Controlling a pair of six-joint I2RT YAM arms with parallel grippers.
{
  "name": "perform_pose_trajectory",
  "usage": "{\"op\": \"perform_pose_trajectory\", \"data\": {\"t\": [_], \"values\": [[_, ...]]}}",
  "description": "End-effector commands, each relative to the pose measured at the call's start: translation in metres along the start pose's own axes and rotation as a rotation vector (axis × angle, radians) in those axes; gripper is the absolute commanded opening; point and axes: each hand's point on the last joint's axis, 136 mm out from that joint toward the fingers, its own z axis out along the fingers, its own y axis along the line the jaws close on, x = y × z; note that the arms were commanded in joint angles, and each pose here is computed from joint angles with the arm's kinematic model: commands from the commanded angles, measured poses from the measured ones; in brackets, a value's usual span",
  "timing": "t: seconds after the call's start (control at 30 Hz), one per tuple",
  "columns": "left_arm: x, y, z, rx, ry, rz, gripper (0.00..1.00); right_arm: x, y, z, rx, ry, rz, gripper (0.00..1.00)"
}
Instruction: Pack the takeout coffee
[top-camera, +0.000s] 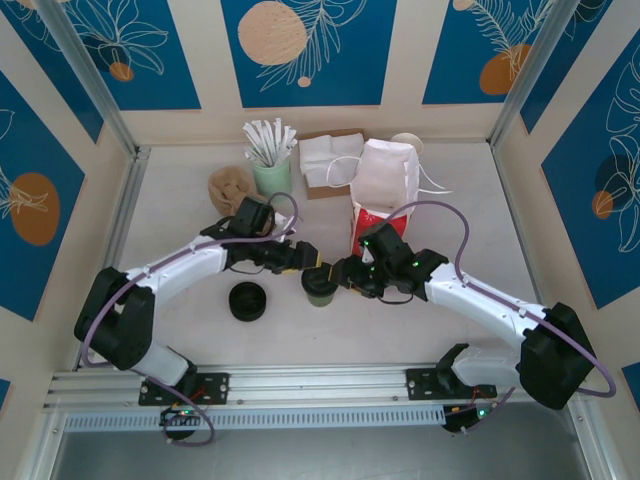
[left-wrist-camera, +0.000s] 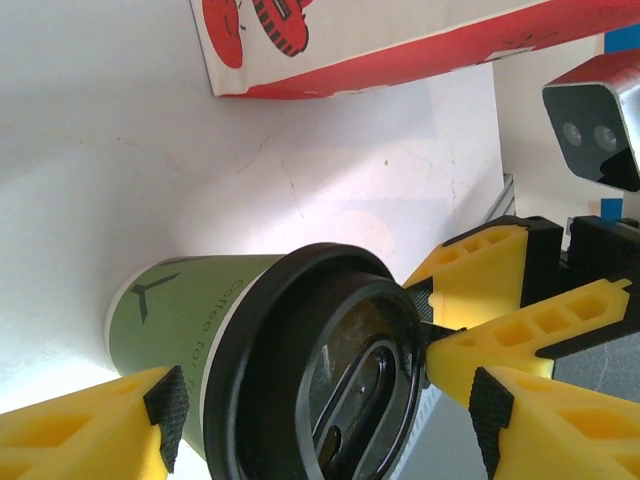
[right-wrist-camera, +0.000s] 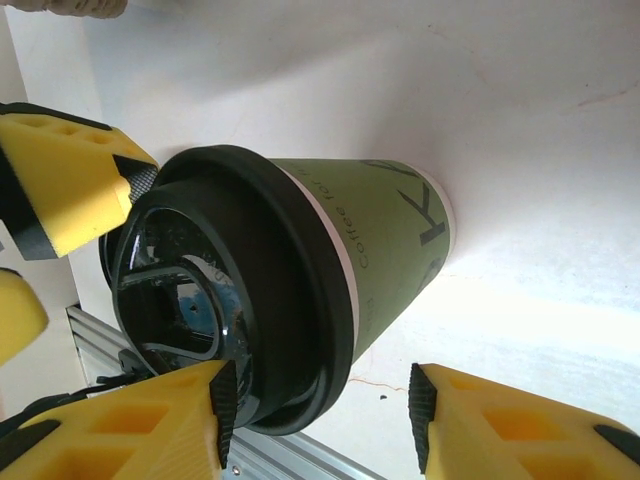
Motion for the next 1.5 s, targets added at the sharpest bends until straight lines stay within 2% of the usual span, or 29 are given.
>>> {"op": "perform_pose_trajectory", "data": {"t": [0.0, 0.2, 0.47, 0.67, 0.83, 1.13, 1.47], "values": [[-0.002, -0.007, -0.01, -0.041, -0.003, 0.038, 0.76, -0.001, 0.008, -0.004, -0.005, 0.002, -0.02, 0.52], [-0.014, -0.011, -0.029, -0.125, -0.063, 0.077, 0.75, 0.0, 0.015, -0.006, -0.028, 0.006, -0.022, 0.53], [-0.045, 0.001, -0.085, -0.358, -0.266, 0.098, 0.74, 0.005, 0.022, -0.001, -0.047, 0.019, -0.029, 0.51], [-0.075, 0.034, -0.139, -0.543, -0.494, 0.029, 0.77, 0.008, 0.027, 0.004, -0.052, 0.029, -0.037, 0.51], [-0.093, 0.06, -0.162, -0.573, -0.605, -0.07, 0.77, 0.011, 0.03, 0.007, -0.059, 0.031, -0.043, 0.51], [-0.113, 0.093, -0.168, -0.576, -0.63, -0.156, 0.75, 0.013, 0.032, 0.013, -0.065, 0.034, -0.044, 0.51], [-0.121, 0.119, -0.158, -0.605, -0.603, -0.197, 0.72, 0.013, 0.028, 0.015, -0.041, 0.032, -0.045, 0.51]]}}
